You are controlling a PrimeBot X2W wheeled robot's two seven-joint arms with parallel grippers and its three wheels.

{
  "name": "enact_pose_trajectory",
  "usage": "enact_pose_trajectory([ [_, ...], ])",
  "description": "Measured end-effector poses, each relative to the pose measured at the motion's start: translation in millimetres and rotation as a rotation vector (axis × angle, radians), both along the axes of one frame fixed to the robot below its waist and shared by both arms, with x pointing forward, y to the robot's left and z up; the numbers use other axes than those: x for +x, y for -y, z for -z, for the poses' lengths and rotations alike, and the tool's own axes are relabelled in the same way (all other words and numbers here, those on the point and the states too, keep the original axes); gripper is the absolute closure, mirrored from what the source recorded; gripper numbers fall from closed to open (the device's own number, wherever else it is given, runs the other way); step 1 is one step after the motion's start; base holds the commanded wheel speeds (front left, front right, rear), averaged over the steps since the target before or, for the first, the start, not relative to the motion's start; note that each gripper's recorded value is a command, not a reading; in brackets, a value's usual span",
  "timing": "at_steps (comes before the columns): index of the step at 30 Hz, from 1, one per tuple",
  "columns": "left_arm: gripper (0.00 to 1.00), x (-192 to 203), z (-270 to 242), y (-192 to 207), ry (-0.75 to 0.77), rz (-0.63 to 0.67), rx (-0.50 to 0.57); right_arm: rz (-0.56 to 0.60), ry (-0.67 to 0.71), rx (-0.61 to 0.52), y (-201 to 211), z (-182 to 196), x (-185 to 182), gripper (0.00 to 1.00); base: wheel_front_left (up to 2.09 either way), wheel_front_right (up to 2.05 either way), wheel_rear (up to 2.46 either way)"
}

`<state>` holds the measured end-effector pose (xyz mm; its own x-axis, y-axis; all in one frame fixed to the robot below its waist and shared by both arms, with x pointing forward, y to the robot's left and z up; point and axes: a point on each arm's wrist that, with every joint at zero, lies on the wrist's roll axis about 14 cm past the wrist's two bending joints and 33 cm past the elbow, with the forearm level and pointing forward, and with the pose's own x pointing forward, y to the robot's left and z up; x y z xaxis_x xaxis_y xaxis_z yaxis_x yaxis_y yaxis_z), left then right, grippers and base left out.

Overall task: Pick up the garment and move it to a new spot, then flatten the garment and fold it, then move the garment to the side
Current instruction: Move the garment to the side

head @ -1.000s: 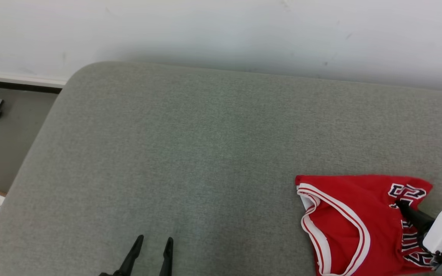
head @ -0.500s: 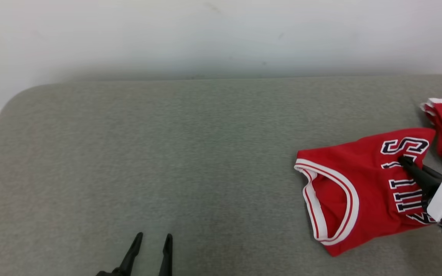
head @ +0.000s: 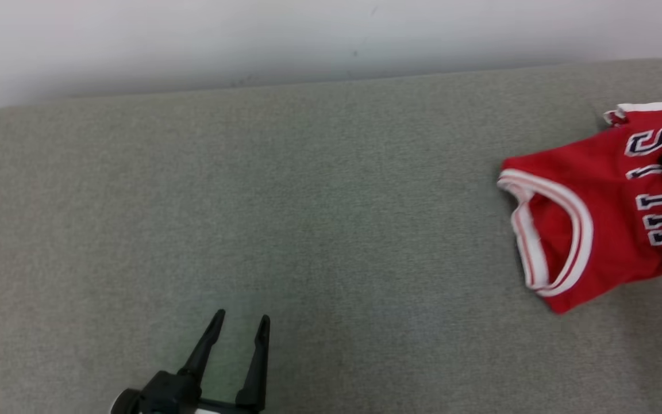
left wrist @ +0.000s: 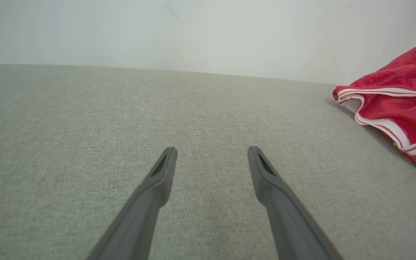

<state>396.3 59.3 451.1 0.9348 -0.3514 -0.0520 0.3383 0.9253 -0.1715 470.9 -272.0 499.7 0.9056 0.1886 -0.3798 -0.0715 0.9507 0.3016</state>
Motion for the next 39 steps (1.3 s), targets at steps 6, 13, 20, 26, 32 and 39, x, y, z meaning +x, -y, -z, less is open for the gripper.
enact_pose_trajectory([
  [6, 0.0, 6, 13, -17, -0.027, -0.037, 0.023, 0.044, 0.045, -0.05, 20, -13, 43, 1.0, 0.0, 0.0, 0.0],
  [13, 0.0, 8, 30, -28, -0.068, -0.057, 0.045, 0.127, 0.067, -0.077, 49, -12, 72, 1.0, 0.0, 0.0, 0.0],
  [20, 0.0, 14, 39, -26, -0.078, -0.04, 0.059, 0.248, 0.052, -0.113, 95, -5, 68, 1.0, 0.0, 0.0, 0.0],
  [26, 0.0, 19, 44, -23, -0.085, -0.028, 0.061, 0.397, 0.041, -0.231, 148, 8, 51, 0.0, 0.0, 0.0, 0.0],
  [32, 0.0, 21, 47, -20, -0.089, -0.021, 0.062, 0.443, 0.109, -0.297, 155, 9, 49, 0.0, 0.0, 0.0, 0.0],
  [39, 0.0, 18, 35, -21, -0.062, -0.036, 0.059, 0.419, 0.243, -0.375, 152, -16, 34, 0.0, 0.0, 0.0, 0.0],
])
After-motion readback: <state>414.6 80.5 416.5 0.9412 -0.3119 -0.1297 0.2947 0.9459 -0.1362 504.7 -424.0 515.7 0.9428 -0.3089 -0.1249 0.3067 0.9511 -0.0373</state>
